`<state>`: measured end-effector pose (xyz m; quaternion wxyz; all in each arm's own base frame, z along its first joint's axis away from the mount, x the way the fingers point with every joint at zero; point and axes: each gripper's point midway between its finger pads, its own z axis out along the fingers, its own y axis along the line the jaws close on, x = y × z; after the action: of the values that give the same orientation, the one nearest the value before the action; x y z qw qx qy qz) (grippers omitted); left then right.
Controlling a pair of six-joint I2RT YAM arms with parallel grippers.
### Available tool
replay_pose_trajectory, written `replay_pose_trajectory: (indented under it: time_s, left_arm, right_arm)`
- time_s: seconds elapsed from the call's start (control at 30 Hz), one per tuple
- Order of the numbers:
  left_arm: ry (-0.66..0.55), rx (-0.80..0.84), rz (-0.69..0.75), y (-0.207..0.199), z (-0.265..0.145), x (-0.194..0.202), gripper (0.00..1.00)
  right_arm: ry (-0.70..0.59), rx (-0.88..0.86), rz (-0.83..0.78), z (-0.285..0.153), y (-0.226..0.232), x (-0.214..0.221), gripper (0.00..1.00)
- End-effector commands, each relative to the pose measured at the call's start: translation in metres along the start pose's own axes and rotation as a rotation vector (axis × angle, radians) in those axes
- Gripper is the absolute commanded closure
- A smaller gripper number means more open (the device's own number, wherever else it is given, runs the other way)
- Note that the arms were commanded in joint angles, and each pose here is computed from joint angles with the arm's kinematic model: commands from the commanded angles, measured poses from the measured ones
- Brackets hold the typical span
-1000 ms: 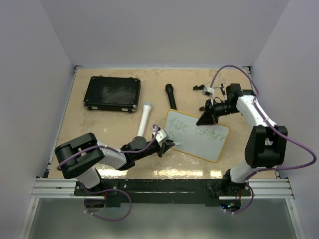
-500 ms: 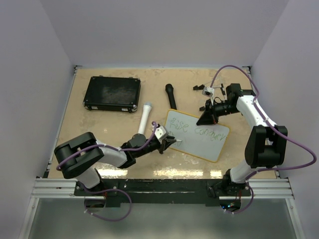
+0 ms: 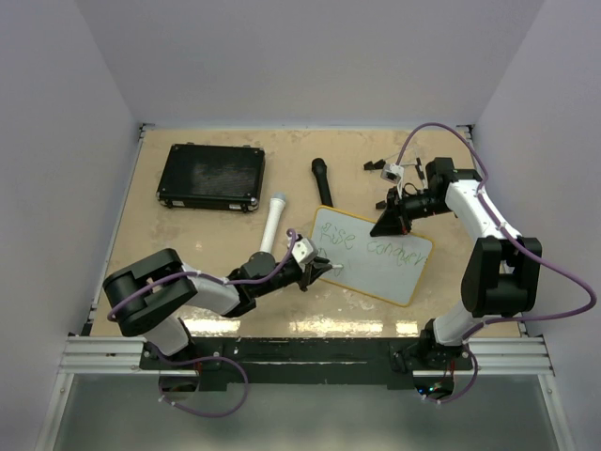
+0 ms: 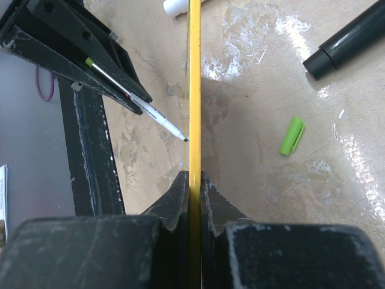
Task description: Write a sentence on the whiteboard
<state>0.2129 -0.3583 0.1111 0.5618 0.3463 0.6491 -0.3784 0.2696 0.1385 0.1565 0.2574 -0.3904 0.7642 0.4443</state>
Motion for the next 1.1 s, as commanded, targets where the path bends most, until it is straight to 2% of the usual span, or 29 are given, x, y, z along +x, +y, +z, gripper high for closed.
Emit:
replay_pose_trajectory:
  time_s: [0.0,0.53,0.87,1.07]
  left_arm:
    - [0.036,-0.037,-0.002,0.011,0.003,0.011,1.0]
    - [0.082,0.009,-0.036,0.003,0.004,0.029,1.0]
    - [-0.069,0.123,-0.044,-0.023,-0.007,-0.032,1.0]
    - [-0.085,0.105,-0.047,-0.022,-0.022,-0.036,1.0]
  right_arm:
    - [-0.017,0.012,-0.105,0.0,-0.002,-0.005,1.0]
    - [-0.019,0.014,-0.111,-0.001,-0.001,-0.006,1.0]
    - [-0.018,0.016,-0.112,-0.001,-0.002,-0.006,1.0]
    - [-0.017,0.015,-0.108,0.0,-0.003,-0.005,1.0]
